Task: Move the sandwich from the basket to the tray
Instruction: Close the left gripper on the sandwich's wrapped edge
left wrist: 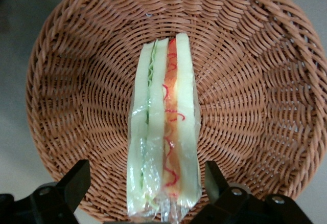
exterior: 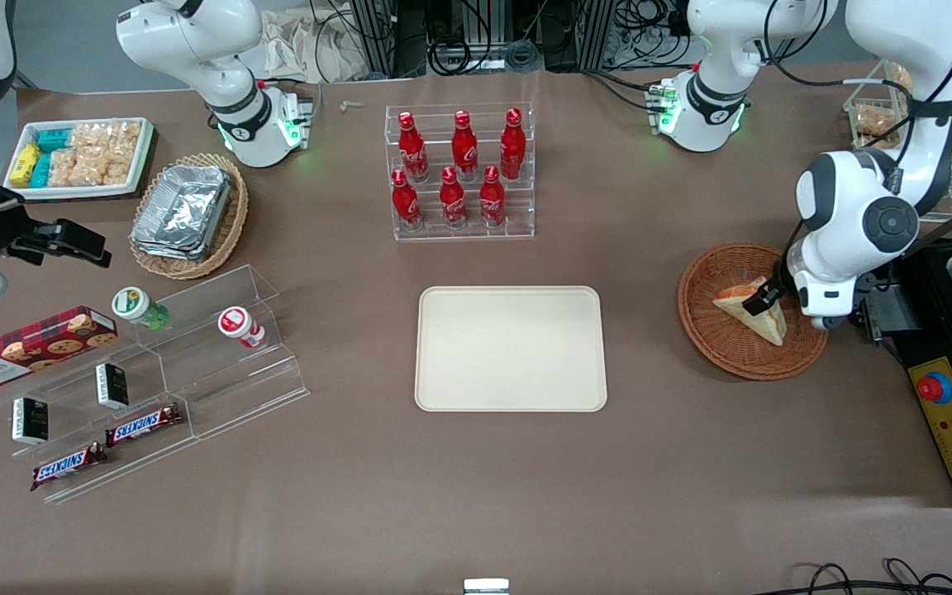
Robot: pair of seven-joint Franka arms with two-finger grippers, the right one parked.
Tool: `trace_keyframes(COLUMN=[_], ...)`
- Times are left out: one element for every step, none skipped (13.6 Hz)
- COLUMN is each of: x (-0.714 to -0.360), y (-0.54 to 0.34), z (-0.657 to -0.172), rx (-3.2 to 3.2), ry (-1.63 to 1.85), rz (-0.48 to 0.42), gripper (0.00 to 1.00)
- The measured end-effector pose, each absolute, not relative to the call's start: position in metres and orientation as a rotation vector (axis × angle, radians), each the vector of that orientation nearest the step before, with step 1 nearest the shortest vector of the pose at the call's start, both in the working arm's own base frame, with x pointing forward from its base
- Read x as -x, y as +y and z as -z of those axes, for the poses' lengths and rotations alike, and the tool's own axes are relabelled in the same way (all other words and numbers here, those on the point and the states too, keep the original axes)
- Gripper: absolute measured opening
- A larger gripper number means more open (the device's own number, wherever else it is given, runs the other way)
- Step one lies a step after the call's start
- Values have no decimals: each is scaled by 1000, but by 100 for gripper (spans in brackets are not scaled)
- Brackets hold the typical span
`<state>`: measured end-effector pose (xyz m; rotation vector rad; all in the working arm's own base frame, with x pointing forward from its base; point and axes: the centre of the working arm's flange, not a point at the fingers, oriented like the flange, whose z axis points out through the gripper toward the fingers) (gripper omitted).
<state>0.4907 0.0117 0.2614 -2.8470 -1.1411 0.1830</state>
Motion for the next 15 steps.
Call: trace_keyframes(x=[-491,-491,-491,-490,-490,-490,-491,-491,-491,-492,-493,-493,-495,-497,-499], y=[12,12,12,12,12,12,12,12,12,12,12,12,12,12,11], z=[-257,-252,-246,-241,-237,-233,-231,-230,-230,-230,-231,-232,-234,-238,-247], rx=[2846,2845,2843,2840,2839,2839,2839,2840,2841,2842,2841,2842,2843,2847,2851], ry=[-1141,-1141,-1140,-1138,-1138,-1138,-1138,-1139,-1141,-1144,-1148,-1150,-1151,-1153,-1154], rz=[-185,-188,-197,-205,-209,-209,-209,-207,-203,-199,-195,-191,-184,-170,-157], gripper=[100,100,100,100,100,98,96,84,70,60,50,45,41,39,37])
